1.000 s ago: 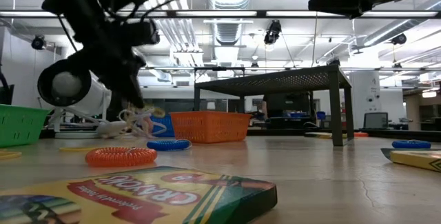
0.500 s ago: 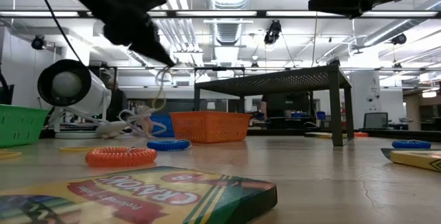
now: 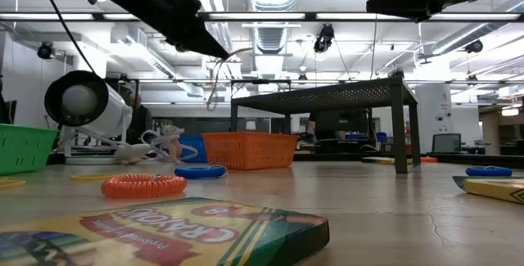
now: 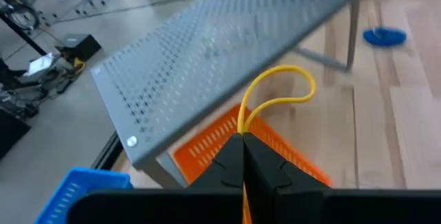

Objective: Pick & Place Office Desk Supplies
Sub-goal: Put the yellow rubber band into the orange bin

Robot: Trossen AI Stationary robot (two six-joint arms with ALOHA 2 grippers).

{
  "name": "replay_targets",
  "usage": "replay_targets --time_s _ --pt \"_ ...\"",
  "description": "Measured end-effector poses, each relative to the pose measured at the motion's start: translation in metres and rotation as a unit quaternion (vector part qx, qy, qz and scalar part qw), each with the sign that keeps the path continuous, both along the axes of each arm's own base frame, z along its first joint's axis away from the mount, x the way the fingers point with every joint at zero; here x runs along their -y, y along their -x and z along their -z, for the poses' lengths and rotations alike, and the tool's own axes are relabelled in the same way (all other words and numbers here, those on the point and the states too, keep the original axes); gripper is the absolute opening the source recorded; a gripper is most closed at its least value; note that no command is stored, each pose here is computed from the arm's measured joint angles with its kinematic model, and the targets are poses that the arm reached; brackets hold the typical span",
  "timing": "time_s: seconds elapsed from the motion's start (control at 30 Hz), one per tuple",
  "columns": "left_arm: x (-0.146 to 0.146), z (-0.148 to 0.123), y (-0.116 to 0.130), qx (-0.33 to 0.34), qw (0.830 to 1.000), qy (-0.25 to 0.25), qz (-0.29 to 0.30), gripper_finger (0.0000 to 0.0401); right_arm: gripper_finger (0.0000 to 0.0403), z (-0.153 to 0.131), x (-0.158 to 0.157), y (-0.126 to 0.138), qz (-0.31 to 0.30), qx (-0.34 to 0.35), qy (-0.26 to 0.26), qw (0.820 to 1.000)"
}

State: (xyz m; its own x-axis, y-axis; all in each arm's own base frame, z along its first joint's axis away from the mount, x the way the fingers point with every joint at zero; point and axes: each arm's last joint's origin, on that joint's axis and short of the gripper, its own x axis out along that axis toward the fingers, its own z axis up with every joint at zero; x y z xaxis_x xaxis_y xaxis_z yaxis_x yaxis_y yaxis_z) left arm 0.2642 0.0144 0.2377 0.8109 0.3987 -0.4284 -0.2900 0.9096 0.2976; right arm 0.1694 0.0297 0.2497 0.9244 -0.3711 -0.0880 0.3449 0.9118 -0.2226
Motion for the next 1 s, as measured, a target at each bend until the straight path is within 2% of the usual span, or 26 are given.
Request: replay_targets --time_s 0.1,0.33,1.0 --pt "-0.004 0.003 -0.003 0.028 1.0 0.004 0.0 0.0 0.0137 0.0 0.0 0.0 0.0 0.0 0.001 1.0" --pt "-0.009 0.026 -0.018 0.022 1.0 0.005 -0.006 0.0 0.0137 0.0 0.0 0.0 0.0 0.0 0.0 1.0" --pt "-0.019 0.09 -0.044 -0.064 0.998 0.014 -0.022 0.0 0.0137 0.0 0.0 0.0 0.0 0.0 0.0 1.0"
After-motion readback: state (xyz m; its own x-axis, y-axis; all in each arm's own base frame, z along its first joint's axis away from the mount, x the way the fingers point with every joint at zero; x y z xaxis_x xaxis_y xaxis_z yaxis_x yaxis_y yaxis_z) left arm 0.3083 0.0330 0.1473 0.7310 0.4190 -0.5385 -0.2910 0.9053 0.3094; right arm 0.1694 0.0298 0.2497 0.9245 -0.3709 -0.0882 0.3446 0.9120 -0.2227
